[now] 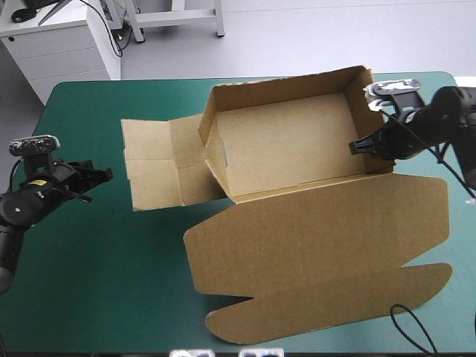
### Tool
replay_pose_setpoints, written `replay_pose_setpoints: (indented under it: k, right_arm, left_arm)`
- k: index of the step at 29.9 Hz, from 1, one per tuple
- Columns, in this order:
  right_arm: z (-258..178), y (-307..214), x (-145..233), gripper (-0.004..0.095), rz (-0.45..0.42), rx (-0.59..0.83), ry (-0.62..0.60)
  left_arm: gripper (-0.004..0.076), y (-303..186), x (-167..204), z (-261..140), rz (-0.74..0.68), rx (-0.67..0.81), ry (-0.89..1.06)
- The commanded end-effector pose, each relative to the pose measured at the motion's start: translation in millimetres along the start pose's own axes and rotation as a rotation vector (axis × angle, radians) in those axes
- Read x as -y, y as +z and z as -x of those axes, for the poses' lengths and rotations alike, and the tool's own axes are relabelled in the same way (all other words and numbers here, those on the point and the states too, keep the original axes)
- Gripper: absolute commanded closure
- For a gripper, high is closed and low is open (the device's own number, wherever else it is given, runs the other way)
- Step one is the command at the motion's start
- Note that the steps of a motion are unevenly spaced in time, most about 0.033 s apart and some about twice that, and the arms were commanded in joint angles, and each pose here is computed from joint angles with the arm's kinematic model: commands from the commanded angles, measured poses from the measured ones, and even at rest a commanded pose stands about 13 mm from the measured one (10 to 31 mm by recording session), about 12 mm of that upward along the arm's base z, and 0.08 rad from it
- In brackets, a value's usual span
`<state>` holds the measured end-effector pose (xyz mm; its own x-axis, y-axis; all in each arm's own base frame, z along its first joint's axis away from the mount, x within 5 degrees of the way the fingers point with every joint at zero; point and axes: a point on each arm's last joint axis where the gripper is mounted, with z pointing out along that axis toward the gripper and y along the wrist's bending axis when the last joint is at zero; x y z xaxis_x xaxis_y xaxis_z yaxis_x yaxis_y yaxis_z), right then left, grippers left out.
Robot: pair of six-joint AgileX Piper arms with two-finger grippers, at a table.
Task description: Fold the box
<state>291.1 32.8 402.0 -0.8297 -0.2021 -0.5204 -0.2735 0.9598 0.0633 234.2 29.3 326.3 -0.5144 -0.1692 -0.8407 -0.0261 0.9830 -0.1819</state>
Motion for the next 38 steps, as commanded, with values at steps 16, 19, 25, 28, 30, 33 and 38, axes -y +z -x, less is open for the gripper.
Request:
replay_pose_setpoints:
  k: [16, 19, 25, 28, 30, 33, 38]
  right_arm:
    - [-16.0, -89.8, -18.6, 0.0927, 0.203, 0.314, 0.017]
    - [-15.7, -89.1, -18.4, 0.0927, 0.203, 0.313, 0.015]
    - [-15.6, -89.2, -18.7, 0.0925, 0.204, 0.316, -0.001]
    - [-13.9, -88.7, -20.8, 0.0925, 0.233, 0.326, -0.012]
    - [-12.1, -86.8, -21.9, 0.0925, 0.259, 0.328, -0.007]
    - [-7.9, -78.5, -20.0, 0.0923, 0.277, 0.311, 0.001]
    - [-3.5, -65.6, -20.4, 0.0920, 0.303, 0.278, 0.007]
  left_arm:
    - [0.0731, 23.8, -32.3, 13.7, 0.072, -0.025, -0.155]
    - [0.0731, 29.9, -29.5, 11.5, 0.045, -0.044, -0.187]
    - [0.0731, 38.2, -4.3, 9.0, -0.056, -0.071, -0.187]
    - [0.0731, 40.1, 11.3, 4.8, -0.110, -0.110, -0.103]
    - [0.0731, 40.6, 19.4, 2.4, -0.142, -0.132, -0.090]
    - [0.0731, 40.7, 29.2, -0.3, -0.183, -0.160, -0.109]
    - [0.0731, 39.1, 36.7, -0.1, -0.257, -0.175, -0.205]
